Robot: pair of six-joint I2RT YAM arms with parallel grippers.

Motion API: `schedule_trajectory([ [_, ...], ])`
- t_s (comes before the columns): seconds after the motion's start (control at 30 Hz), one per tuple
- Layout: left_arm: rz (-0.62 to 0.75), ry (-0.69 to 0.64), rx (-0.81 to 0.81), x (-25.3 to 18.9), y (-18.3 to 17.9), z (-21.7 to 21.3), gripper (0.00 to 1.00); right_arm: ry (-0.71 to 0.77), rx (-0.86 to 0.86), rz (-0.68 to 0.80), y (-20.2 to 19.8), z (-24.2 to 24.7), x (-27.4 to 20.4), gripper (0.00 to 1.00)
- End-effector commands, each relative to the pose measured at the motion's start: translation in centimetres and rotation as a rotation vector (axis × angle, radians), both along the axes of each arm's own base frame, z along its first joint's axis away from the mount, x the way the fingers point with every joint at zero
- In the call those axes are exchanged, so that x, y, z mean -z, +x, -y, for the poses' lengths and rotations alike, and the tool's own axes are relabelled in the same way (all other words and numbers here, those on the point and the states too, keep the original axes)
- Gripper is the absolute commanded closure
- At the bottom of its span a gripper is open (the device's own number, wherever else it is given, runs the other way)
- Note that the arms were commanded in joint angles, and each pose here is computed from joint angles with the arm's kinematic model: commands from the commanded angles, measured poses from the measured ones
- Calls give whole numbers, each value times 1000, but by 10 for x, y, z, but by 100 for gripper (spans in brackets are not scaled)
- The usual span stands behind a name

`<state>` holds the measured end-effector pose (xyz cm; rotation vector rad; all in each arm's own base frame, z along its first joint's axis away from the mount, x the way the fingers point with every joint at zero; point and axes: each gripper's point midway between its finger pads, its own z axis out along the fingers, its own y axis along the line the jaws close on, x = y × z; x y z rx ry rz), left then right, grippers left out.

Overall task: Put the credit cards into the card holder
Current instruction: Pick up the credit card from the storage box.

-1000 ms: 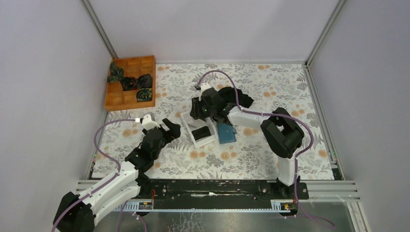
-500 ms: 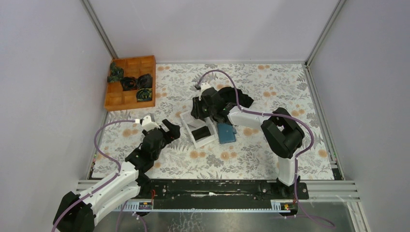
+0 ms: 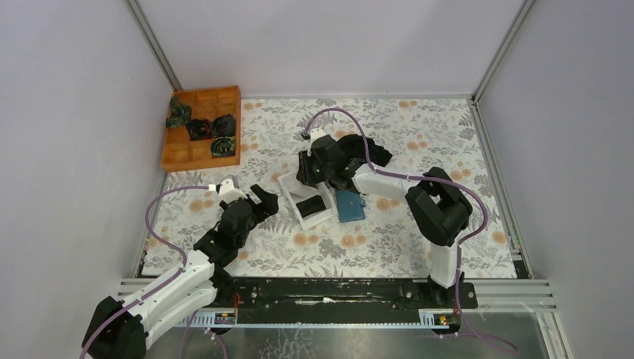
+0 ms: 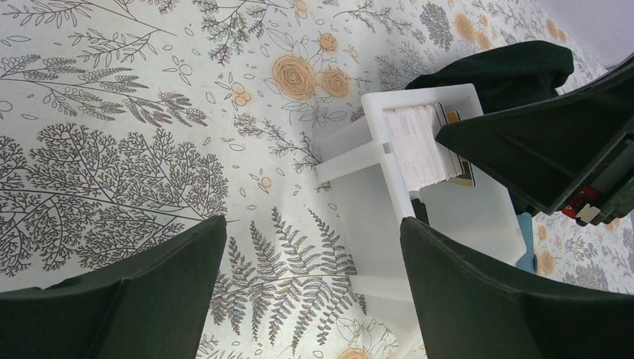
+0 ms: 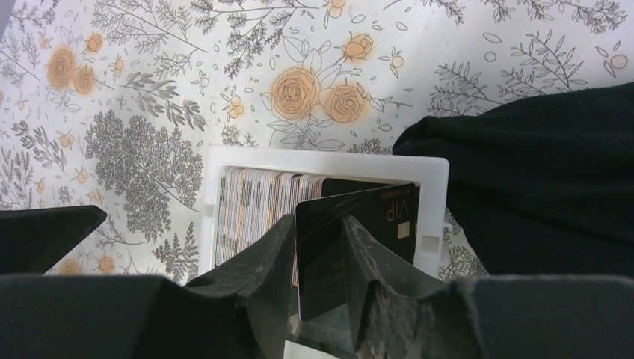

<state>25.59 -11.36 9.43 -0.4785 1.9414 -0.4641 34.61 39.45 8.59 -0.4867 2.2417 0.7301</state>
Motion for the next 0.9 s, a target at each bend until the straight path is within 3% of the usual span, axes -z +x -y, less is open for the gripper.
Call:
schedule_trajectory([
  [0.0,16,5,-26,-4,2,-4,7,23,-29,19,-9,-9,-28,65],
  [0.87,13,6,-30,-5,0,-6,7,53,-42,45,-14,-12,-52,72],
])
